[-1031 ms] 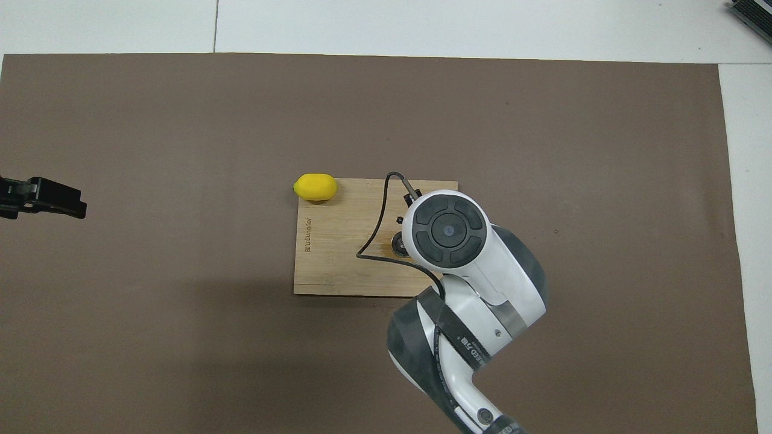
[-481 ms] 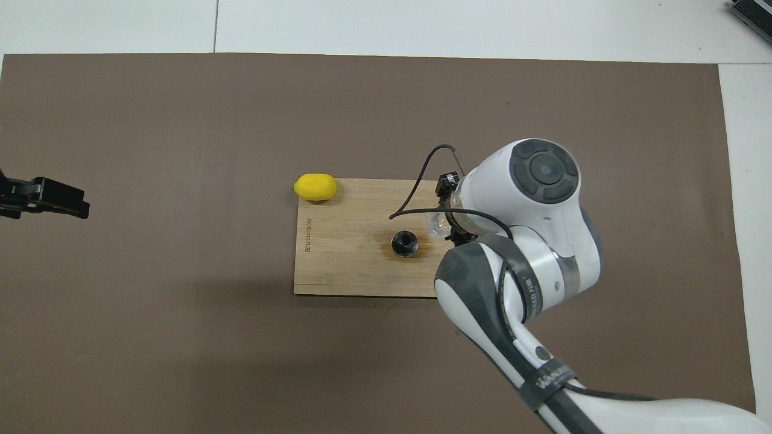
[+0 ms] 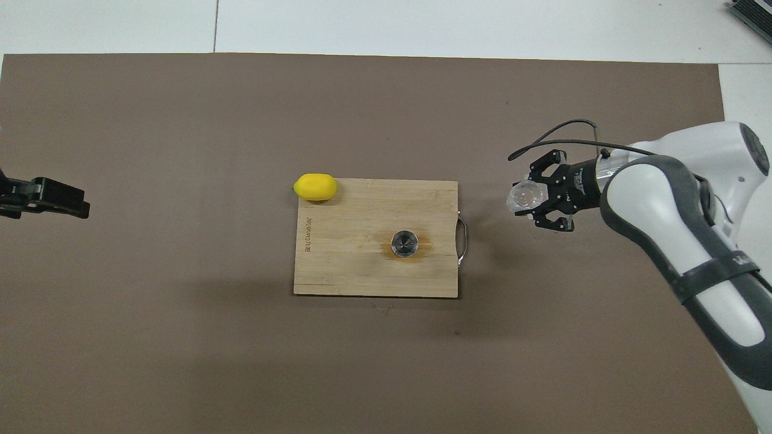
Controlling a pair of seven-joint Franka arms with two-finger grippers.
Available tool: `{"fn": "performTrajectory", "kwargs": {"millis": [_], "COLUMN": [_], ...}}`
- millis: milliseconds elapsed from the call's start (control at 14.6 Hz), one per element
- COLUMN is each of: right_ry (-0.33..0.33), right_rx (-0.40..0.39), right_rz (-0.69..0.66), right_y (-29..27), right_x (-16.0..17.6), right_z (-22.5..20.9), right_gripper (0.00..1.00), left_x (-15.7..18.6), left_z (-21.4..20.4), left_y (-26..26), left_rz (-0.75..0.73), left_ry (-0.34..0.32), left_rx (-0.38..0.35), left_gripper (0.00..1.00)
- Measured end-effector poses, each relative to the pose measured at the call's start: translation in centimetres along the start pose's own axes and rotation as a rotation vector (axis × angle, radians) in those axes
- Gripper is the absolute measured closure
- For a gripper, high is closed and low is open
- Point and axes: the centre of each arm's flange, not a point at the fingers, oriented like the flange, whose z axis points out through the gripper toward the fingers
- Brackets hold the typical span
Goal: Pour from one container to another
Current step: 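Turn the glass upright and carry it back with the right gripper, then lower the clear glass onto the table and open the right gripper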
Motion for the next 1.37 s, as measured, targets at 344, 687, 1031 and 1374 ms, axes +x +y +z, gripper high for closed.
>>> {"fn": "performTrajectory", "kwargs": {"millis": [344,687,1031,1374], "right_ry": [-0.064,-0.118,-0.105,-0.093], "right_rx": [0.035,0.023,0.03,0.058], "right_rz": [0.003,-0.067,-0.061,-0.082], "right_y": [1.6,3.2,3.5,3.4], "right_x": [7.6,15.5,16.6,15.4], "right_z": [-0.7,1.1,1.6,-0.1], "right_gripper": [0.49,0.49,0.44,0.0], "left_x": [0.0,0.0,0.0,0.0], "left_z": [0.0,0.0,0.0,0.0], "left_y": [0.1,0.1,0.1,0.1], "left_rz": [0.001,0.001,0.0,-0.001], "left_ry": [0.0,0.0,0.0,0.0], "left_rx": [0.0,0.0,0.0,0.0], "left_gripper": [0.0,0.0,0.0,0.0]}}
